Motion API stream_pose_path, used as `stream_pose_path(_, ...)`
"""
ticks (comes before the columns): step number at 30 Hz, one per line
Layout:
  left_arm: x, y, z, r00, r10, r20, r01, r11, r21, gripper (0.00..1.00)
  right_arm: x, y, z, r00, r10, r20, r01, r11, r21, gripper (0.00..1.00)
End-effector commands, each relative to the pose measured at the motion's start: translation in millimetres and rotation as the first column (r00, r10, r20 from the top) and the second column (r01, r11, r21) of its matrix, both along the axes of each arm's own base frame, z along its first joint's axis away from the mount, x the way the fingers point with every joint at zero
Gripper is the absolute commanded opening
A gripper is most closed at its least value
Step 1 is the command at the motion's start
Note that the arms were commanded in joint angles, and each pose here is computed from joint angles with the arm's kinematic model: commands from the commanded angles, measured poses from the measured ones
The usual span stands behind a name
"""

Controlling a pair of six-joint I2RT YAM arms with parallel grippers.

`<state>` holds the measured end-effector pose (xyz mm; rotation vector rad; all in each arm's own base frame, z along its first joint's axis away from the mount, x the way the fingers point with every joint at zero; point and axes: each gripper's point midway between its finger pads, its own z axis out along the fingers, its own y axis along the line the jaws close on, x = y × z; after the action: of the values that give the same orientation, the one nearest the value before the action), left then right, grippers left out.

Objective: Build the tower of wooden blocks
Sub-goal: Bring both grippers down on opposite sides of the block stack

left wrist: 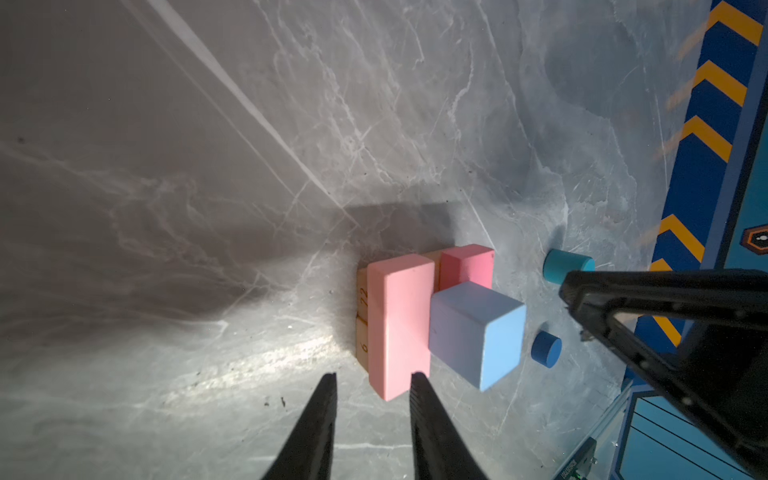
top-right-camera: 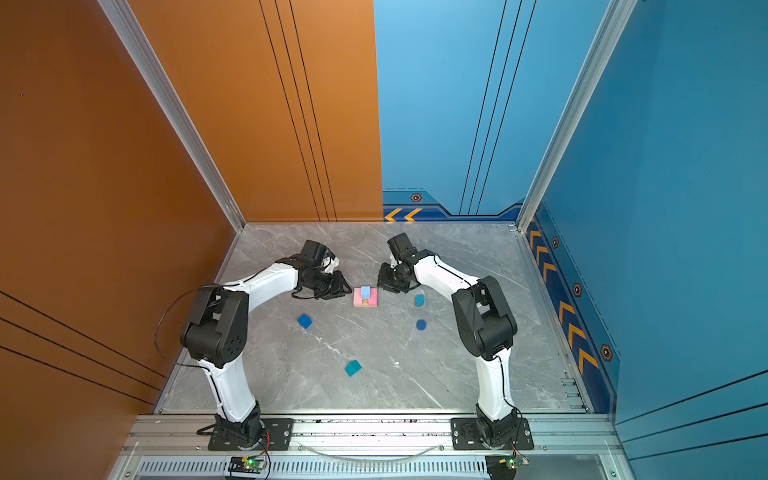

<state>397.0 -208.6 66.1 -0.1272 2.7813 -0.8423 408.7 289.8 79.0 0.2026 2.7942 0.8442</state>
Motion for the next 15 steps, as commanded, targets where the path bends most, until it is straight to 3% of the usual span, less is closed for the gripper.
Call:
stream_pose_path(1, 5, -11, 9, 1.0, -0.017, 0.008, 0.017, 0.999, -0.035, 0.32, -1, 4, -8, 1.0, -0.001, -0.024, 0.001, 1.0, 0.03, 0.26)
stream_pose_path(15, 7, -18, -2, 0.999, -0.026, -0.023, 0.025, 0.999, -0.045, 0.29, -3, 7, -19, 0.998, -0.014, -0.057, 0.017, 0.998, 0.062, 0.25)
